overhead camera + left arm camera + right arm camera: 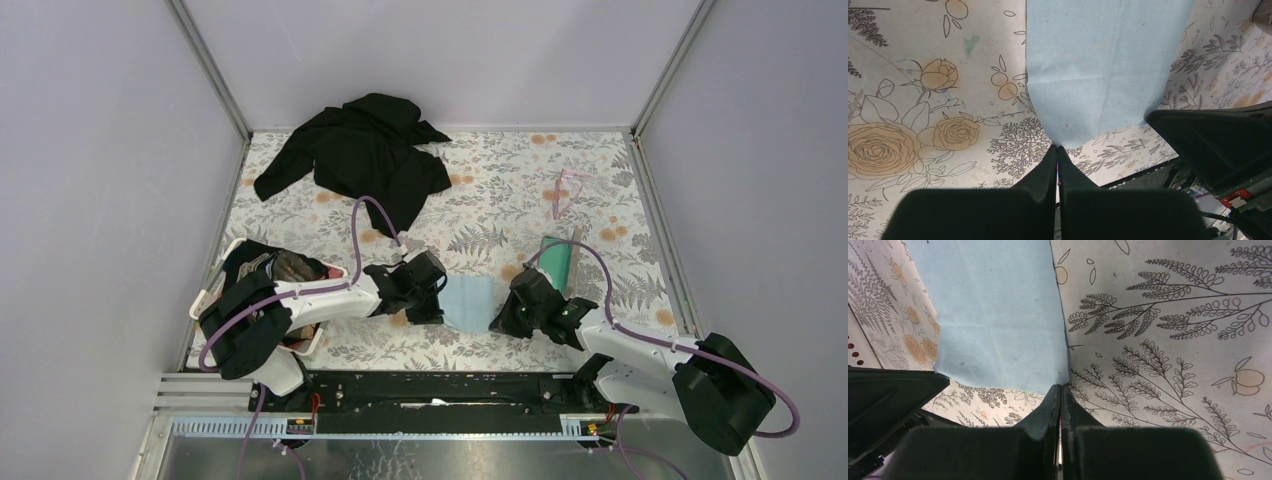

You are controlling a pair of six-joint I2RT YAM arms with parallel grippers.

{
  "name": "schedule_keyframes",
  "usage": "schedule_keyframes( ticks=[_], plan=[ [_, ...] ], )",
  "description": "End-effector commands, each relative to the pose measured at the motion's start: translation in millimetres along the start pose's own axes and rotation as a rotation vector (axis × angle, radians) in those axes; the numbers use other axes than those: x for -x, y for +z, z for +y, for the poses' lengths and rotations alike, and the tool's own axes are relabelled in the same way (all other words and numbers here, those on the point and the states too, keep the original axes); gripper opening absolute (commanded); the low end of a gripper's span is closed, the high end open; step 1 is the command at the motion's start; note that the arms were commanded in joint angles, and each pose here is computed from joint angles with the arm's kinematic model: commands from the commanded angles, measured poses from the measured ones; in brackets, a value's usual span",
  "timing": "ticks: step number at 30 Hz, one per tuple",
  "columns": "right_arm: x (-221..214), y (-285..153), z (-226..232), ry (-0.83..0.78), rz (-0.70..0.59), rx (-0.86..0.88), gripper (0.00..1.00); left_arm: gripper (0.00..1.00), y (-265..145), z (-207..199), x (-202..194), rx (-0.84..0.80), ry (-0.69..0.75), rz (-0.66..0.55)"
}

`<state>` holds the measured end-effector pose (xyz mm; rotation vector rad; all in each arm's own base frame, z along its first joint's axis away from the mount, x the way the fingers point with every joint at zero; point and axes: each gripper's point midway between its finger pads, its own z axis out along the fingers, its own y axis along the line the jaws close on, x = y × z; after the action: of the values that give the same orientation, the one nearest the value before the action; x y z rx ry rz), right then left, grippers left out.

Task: Organize the sunglasses
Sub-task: Fold the glasses cleaning cloth at the center of the board.

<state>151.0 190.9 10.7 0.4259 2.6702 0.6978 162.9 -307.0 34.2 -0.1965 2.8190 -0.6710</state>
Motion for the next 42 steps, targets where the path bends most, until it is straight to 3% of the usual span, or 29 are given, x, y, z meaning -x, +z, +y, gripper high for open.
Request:
schedule_keyframes(
  ticks=[1, 27, 42],
  plan=[
    [13, -8, 18, -0.022, -0.041, 0.030, 0.00, 0.00, -6, -13, 12, -0.018, 0.018, -0.042],
    [64, 1, 52, -0.114, -0.158, -0.043, 0.00, 0.00, 10, -11, 57, -0.057, -0.048, -0.020],
    [82, 10, 44, -0.105, -0.164, -0.103, 0.00, 0.00, 17, -15, 74, -0.066, -0.042, -0.022]
  ],
)
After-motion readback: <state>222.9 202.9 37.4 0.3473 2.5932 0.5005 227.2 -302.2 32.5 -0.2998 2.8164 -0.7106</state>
